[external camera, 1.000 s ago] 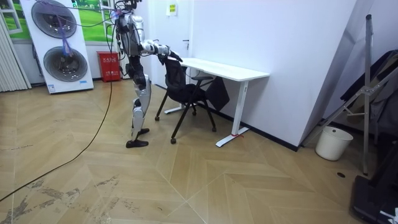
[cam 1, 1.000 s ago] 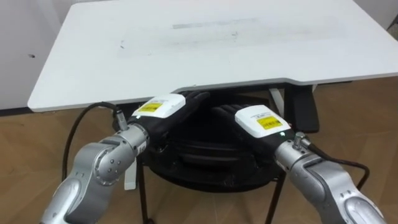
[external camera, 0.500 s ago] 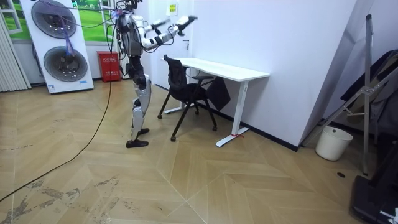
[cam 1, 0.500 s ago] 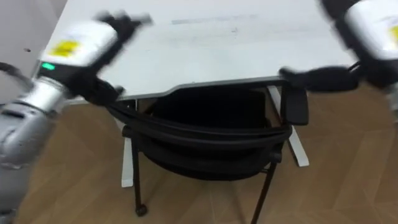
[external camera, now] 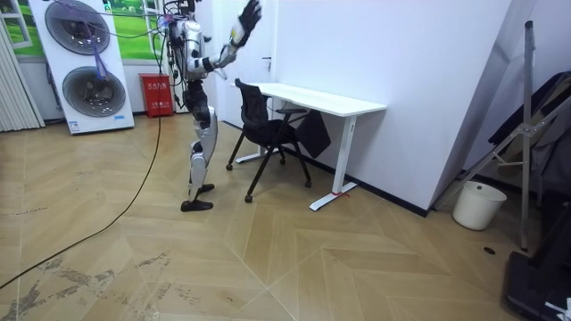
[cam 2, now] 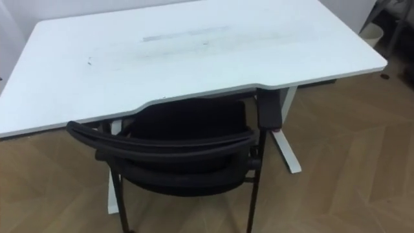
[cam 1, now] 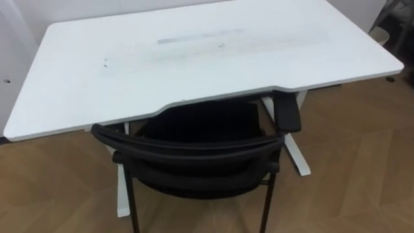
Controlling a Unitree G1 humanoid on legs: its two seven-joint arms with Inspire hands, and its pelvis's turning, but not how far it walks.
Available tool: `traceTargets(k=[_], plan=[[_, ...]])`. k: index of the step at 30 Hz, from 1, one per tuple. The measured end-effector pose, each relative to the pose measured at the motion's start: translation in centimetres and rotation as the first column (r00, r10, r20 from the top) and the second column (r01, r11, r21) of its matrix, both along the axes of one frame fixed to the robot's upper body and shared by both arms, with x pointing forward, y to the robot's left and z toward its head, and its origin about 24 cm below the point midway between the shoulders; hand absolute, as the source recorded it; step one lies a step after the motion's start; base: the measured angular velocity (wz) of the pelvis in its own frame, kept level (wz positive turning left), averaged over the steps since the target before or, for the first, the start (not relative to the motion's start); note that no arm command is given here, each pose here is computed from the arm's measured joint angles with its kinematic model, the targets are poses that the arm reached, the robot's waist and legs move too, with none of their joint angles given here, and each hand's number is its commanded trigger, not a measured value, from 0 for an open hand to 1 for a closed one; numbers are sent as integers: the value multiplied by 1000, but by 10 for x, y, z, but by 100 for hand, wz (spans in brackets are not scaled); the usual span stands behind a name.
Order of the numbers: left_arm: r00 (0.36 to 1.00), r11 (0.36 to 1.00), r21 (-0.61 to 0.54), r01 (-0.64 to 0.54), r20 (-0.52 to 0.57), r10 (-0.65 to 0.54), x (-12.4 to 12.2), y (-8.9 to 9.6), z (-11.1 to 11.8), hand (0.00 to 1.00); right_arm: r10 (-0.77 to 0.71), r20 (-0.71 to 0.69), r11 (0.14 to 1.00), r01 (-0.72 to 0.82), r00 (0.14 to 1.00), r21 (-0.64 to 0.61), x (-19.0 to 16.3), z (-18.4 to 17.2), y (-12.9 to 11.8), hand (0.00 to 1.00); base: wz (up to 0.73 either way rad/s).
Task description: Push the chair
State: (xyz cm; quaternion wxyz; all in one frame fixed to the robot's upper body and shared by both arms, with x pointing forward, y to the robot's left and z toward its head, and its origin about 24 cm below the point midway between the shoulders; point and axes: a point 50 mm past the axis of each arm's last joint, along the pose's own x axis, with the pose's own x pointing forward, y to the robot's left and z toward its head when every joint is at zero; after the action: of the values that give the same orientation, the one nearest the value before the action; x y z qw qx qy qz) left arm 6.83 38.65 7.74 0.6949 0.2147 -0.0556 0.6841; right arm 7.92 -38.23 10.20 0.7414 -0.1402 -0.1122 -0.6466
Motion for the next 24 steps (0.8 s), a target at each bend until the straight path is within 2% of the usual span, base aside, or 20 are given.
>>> traceTargets(k=[2,3,5,6,7,8,10,12,14,17,18,20,24], plan=[[997,953,-291,-83,-22,80,-21,-7,-56,0,-73,-72,956,90,995,279,-26,-56,1,0,-11],[995,929,-356,-105,-35,99,-27,-10,-69,0,-87,-85,929,111,993,352,-34,-70,3,0,0],[979,802,-562,-200,-146,142,-51,-25,-119,0,-141,-173,767,218,975,604,-62,-129,15,0,2],[973,766,-602,-225,-184,141,-57,-31,-131,0,-146,-210,715,250,967,653,-71,-144,20,0,0],[956,708,-653,-269,-271,113,-71,-42,-151,0,-140,-290,626,312,947,715,-87,-169,30,0,0],[947,678,-676,-288,-308,95,-76,-48,-160,0,-127,-326,583,337,937,739,-94,-180,36,0,0],[901,575,-736,-357,-434,4,-101,-71,-186,0,-49,-439,449,413,897,793,-118,-211,58,0,0],[866,502,-768,-397,-495,-74,-116,-85,-199,0,23,-490,360,450,871,817,-130,-230,75,0,0],[822,422,-802,-424,-536,-192,-128,-99,-213,0,168,-522,269,471,836,840,-141,-245,97,0,0],[777,348,-842,-413,-525,-348,-131,-113,-222,0,323,-502,203,459,802,865,-146,-254,113,0,0],[767,330,-850,-410,-517,-380,-130,-115,-225,0,346,-496,194,456,797,868,-145,-255,115,0,0],[742,249,-888,-386,-459,-488,-123,-128,-232,0,429,-466,154,445,774,882,-139,-261,123,0,0],[686,173,-926,-337,-367,-628,-103,-142,-241,0,519,-382,98,391,765,915,-119,-267,133,0,0]])
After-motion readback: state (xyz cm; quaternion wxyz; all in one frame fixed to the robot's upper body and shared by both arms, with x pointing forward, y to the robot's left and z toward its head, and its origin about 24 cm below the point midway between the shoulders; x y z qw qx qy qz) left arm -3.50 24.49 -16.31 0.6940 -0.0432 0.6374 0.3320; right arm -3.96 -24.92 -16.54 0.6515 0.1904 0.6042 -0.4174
